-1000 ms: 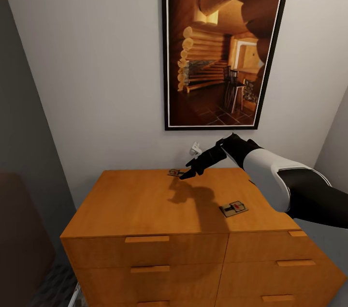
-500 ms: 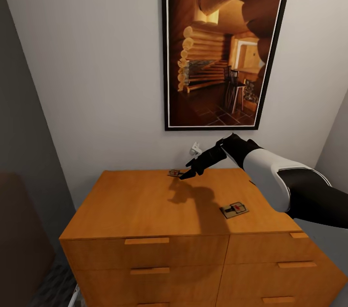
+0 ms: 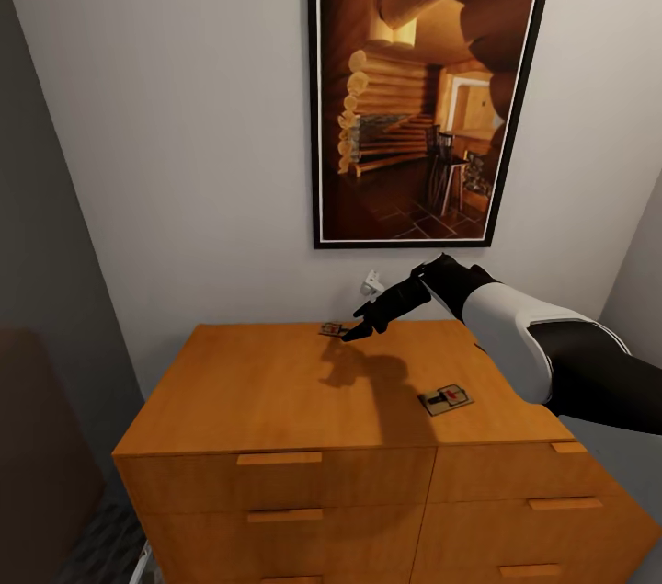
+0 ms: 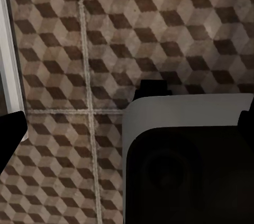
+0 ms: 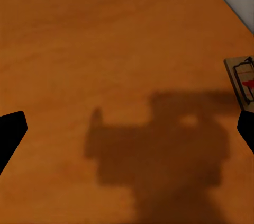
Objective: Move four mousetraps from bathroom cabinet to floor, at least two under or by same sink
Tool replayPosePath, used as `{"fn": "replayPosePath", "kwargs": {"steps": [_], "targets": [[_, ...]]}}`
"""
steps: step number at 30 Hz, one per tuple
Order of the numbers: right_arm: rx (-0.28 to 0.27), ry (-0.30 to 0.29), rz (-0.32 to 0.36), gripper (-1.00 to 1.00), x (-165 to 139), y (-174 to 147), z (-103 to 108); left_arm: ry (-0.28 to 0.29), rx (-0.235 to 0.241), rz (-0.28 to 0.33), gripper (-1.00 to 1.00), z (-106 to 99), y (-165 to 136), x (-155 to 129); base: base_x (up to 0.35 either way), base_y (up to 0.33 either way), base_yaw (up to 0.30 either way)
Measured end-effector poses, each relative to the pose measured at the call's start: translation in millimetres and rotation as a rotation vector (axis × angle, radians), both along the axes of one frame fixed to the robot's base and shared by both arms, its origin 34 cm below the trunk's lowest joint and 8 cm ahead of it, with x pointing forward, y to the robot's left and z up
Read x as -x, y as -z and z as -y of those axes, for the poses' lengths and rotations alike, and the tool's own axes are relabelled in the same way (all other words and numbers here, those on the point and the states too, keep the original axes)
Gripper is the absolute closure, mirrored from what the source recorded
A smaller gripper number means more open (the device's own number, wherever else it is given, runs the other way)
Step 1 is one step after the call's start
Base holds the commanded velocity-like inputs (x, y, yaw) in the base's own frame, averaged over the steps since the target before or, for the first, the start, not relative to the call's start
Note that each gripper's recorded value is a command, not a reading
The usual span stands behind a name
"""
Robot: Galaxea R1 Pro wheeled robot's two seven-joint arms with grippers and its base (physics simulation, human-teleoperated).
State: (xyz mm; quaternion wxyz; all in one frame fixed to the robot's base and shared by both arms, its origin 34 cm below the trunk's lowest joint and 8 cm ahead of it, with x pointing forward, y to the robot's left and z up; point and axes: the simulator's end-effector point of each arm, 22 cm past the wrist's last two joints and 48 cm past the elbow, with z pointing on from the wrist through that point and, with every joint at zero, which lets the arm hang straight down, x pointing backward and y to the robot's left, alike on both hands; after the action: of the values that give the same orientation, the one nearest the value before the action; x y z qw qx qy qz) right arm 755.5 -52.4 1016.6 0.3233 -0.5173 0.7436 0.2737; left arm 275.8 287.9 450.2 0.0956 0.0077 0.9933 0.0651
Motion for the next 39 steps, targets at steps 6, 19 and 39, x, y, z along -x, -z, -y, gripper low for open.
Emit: {"fn": "replayPosePath", "kwargs": {"steps": [6, 19, 39], "targets": [[0.0, 0.0, 0.0, -1.0, 0.0, 0.0, 0.0, 0.0, 0.0, 0.0, -1.0, 0.0, 0.0, 0.0, 0.0, 0.0, 0.0], [0.0, 0.001, -0.003, -1.0, -0.9, 2.1, 0.9, 0.0, 0.0, -0.003, -1.0, 0.2, 0.4, 1.2, 0.0, 0.0, 0.0], [0.001, 0.002, -0.023, -1.0, -4.6, 14.2, 1.4, 0.0, 0.0, -0.023, -1.0, 0.0, 3.0, 8.6, 0.0, 0.0, 0.0]]}}
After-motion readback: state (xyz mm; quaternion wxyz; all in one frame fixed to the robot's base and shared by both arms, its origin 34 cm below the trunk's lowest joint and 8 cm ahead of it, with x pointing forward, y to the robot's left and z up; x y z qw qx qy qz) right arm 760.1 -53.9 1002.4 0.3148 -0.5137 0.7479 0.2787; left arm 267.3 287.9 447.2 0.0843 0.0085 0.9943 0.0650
